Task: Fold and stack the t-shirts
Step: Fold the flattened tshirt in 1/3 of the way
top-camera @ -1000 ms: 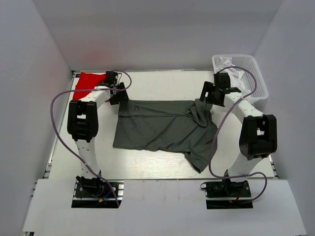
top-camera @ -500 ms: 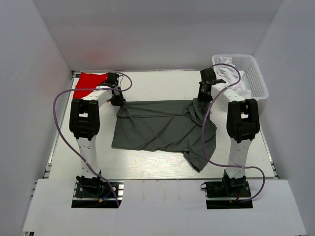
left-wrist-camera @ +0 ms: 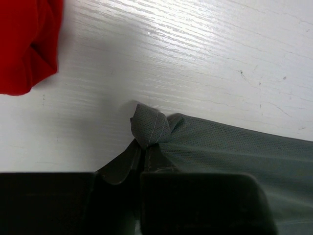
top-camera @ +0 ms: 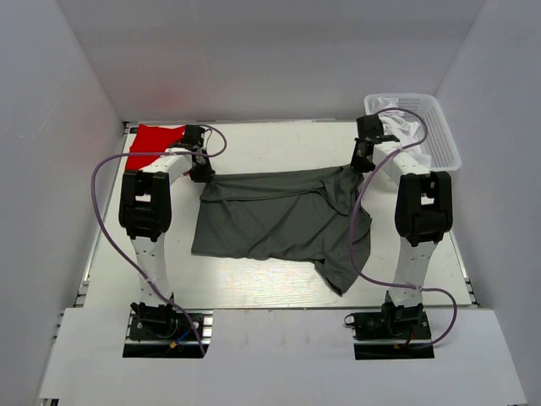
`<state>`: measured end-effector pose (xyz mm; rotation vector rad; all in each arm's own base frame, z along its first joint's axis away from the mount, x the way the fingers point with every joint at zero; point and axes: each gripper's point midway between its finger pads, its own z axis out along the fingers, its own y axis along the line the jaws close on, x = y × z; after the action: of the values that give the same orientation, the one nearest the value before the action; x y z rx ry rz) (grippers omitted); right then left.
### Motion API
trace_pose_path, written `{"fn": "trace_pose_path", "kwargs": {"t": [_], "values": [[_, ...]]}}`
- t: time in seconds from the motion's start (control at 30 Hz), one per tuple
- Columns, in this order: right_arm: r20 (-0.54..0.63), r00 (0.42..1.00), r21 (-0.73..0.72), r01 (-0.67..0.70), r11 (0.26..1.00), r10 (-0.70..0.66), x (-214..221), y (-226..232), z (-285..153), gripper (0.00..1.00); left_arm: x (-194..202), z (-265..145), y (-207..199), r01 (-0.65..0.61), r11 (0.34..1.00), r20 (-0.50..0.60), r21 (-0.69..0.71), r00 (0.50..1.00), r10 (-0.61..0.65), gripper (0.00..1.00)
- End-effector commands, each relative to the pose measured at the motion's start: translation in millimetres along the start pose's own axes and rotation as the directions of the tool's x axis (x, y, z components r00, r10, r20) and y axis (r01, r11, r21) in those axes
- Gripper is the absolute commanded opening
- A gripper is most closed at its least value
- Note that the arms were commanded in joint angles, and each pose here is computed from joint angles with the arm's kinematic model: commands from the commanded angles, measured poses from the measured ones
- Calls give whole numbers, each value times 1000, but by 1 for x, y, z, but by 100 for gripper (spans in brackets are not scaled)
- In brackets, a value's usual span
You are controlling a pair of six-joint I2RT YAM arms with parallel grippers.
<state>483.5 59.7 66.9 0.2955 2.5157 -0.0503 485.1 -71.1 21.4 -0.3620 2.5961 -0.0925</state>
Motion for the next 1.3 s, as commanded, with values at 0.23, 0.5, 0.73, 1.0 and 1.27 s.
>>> {"fn": "trace_pose_path", "kwargs": {"t": [0.23,0.5,0.73,1.0,1.27], "values": [[14,998,-38,-65,997,66,-16,-25,9,0,18,3,37,-17,989,-41,-147,999,11,0],[81,996,-198,52,979,-37,-33,1,-20,40,11,1,32,-22,992,-30,-127,999,18,0],[216,966,-292,205,934,-144,-37,20,-82,75,-21,-24,17,-9,997,37,-80,999,12,47],[198,922,-416,386,824,-332,39,61,-102,90,-64,-77,-6,6,1000,156,-1,988,-6,100],[75,925,-463,363,809,-372,83,81,-75,81,-61,-122,-15,16,996,202,90,979,-34,100]]}}
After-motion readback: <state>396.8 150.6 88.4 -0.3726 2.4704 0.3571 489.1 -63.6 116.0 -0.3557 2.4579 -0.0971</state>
